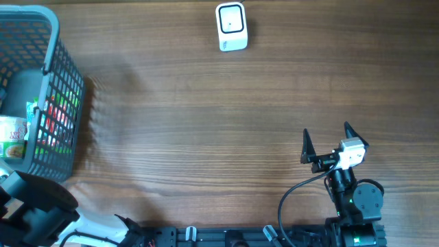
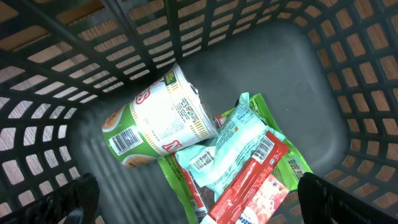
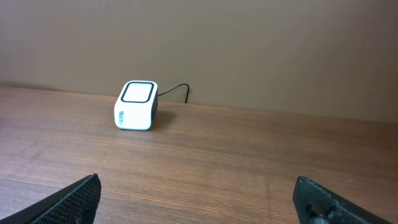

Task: Scan the item barcode
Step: 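Reach left gripper into basket and grasp the cup noodles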

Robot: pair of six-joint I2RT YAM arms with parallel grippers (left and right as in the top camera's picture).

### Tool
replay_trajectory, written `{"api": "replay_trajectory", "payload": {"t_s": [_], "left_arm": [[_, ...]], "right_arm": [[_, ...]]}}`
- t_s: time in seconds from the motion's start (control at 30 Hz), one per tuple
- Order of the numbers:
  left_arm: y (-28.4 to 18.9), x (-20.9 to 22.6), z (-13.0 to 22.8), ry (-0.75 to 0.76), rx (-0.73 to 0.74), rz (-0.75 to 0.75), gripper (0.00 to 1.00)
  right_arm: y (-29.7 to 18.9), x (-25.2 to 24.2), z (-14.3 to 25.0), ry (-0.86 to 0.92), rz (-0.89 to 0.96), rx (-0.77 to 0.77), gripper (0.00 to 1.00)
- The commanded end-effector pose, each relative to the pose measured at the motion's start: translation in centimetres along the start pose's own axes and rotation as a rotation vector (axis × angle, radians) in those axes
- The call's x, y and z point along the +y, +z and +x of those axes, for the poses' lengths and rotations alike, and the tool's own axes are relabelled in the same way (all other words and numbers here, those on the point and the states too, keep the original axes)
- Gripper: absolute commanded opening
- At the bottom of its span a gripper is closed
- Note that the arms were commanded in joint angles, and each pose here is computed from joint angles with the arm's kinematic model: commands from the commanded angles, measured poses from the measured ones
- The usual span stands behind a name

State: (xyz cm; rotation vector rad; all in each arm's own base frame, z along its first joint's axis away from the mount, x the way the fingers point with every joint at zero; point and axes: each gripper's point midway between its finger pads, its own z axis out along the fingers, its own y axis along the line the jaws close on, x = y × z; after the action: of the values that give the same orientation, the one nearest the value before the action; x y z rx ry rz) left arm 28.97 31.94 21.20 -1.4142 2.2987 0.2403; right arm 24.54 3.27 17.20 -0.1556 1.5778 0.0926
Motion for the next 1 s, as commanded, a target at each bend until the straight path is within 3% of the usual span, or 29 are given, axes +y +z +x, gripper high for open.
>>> {"api": "replay_trajectory", "payload": {"t_s": [0.0, 0.33, 0.47, 0.53, 0.6, 0.67, 0.83, 0.97], "left_arm": [[-0.5, 0.3, -0.3, 0.016, -0.016, -0.007, 1.00], [-0.5, 0.2, -0.3, 0.016, -0.016, -0.004, 1.00], [-0.6, 1.7, 0.3, 0.026, 0.003, -0.084, 1.00], [-0.6, 1.7, 0.5, 0.164, 0.019, -0.084, 1.00], [-0.6, 1.7, 0.3, 0.472, 0.024, -0.082, 0.96], [-0.7, 2.6, 0.0, 0.628, 0.029, -0.138, 0.94], [0.9, 3.1, -0.1, 0.742, 0.059, -0.094, 0.96], [3.7, 4.6, 0.4, 0.722, 0.128, -0.077, 0.89]], "right_arm": [[0.0, 0.1, -0.2, -0.012, -0.006, -0.008, 1.00], [0.0, 0.1, -0.2, -0.012, -0.006, -0.008, 1.00], [0.0, 0.1, -0.2, -0.012, -0.006, -0.008, 1.00], [0.0, 0.1, -0.2, -0.012, -0.006, -0.008, 1.00], [0.0, 0.1, -0.2, -0.012, -0.006, -0.008, 1.00], [0.0, 0.1, -0.2, -0.012, -0.006, -0.008, 1.00], [0.0, 0.1, -0.2, -0.012, -0.006, -0.008, 1.00], [0.0, 0.1, -0.2, -0.012, -0.006, -0.008, 1.00]]}}
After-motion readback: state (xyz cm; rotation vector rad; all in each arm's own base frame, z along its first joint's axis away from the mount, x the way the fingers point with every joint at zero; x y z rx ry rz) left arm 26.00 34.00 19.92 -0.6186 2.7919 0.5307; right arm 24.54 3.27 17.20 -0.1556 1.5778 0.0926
